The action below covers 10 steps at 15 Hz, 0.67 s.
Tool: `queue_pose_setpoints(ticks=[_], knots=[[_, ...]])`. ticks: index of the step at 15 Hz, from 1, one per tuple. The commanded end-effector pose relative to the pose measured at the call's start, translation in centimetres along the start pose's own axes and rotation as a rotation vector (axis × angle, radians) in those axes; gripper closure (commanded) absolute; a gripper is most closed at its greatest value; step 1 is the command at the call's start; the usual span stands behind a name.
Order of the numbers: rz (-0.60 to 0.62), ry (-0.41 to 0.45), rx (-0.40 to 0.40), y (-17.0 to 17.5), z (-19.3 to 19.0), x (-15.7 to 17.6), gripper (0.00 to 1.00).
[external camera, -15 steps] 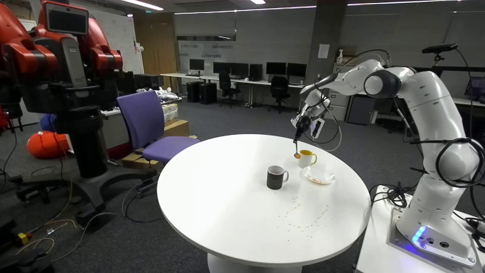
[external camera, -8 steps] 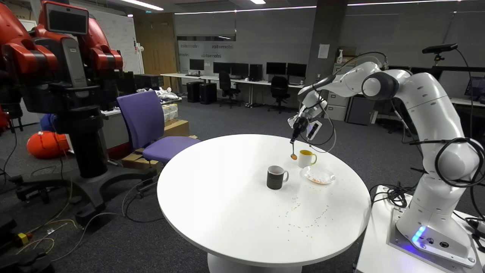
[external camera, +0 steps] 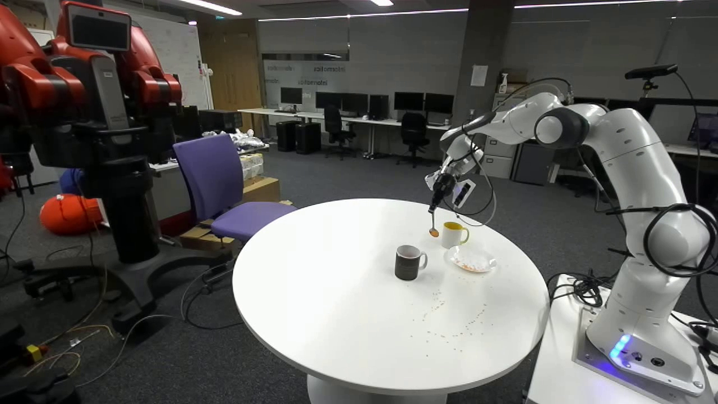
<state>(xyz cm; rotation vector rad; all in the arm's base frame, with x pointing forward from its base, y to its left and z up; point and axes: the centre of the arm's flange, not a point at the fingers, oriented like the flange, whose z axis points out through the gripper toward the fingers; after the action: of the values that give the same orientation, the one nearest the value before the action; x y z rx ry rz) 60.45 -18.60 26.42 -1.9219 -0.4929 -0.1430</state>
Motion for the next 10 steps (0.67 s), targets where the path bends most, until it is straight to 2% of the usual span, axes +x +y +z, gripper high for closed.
queue_pose_setpoints(ticks=[1,10], knots=[[0.000,0.000,0.000,0.00,0.00,0.00,0.97],[-0.011,-0.010,0.004,-0.06,-0.26,0.32,0.99]])
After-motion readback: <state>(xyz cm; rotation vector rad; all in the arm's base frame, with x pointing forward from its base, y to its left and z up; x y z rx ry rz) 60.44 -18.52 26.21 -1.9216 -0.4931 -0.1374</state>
